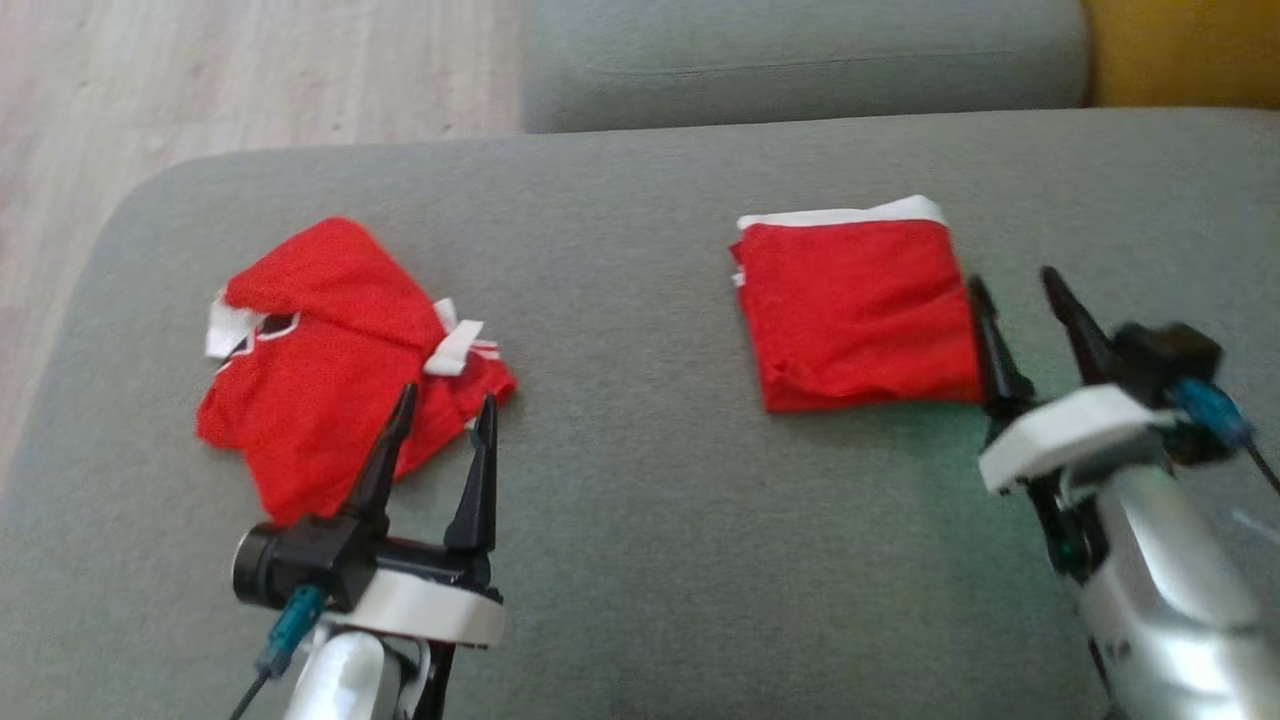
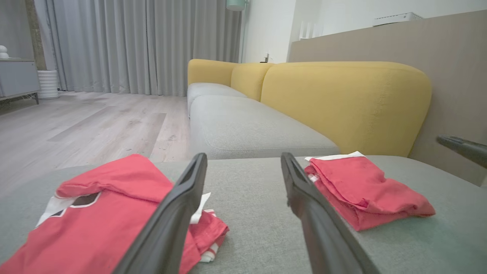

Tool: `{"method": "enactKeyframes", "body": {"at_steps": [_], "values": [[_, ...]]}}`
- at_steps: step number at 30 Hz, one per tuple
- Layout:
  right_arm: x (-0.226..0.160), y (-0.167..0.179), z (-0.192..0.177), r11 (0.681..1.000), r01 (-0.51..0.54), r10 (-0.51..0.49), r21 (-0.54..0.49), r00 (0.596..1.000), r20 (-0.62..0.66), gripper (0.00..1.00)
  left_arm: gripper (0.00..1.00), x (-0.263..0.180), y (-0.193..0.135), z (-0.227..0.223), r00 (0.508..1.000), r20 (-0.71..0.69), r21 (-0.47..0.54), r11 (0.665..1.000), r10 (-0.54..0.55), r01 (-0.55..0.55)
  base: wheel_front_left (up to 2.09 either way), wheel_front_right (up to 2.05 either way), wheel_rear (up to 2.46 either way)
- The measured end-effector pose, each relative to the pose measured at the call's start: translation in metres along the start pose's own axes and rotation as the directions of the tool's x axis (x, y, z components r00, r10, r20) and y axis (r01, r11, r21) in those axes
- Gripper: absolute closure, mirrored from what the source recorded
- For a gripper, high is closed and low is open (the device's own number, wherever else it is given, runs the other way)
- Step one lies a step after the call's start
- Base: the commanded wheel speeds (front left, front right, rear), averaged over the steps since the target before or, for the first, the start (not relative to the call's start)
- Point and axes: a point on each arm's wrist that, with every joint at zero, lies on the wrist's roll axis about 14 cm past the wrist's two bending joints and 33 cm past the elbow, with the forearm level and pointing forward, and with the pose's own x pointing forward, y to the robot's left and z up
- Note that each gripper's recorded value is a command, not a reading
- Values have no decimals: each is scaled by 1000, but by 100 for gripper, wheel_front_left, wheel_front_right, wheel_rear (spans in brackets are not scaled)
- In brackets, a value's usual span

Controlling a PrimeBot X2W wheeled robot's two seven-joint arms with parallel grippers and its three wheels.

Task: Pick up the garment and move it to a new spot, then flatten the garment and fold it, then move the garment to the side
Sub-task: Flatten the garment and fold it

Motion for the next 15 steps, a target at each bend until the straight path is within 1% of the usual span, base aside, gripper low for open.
{"method": "enactKeyframes", "body": {"at_steps": [3,5,8,12,15], "values": [[-26,-17,4,996,82,-83,19,995,57,0,0,1,-11,-4,1000,-10,-8,1000,-29,29,0,0,0],[-43,-17,1,994,113,-113,15,991,74,0,0,3,-15,-4,999,-7,-26,999,-37,37,0,0,0],[-69,-14,-14,989,148,-149,16,987,57,0,0,7,-26,-10,997,-22,-32,997,-69,68,0,0,0],[-81,-25,-22,981,194,-194,21,980,41,0,0,8,-30,-18,996,-42,-40,996,-77,76,0,0,0],[-77,-25,-21,981,194,-195,25,980,45,0,0,8,-29,-23,996,-55,-44,996,-74,71,0,0,0]]}}
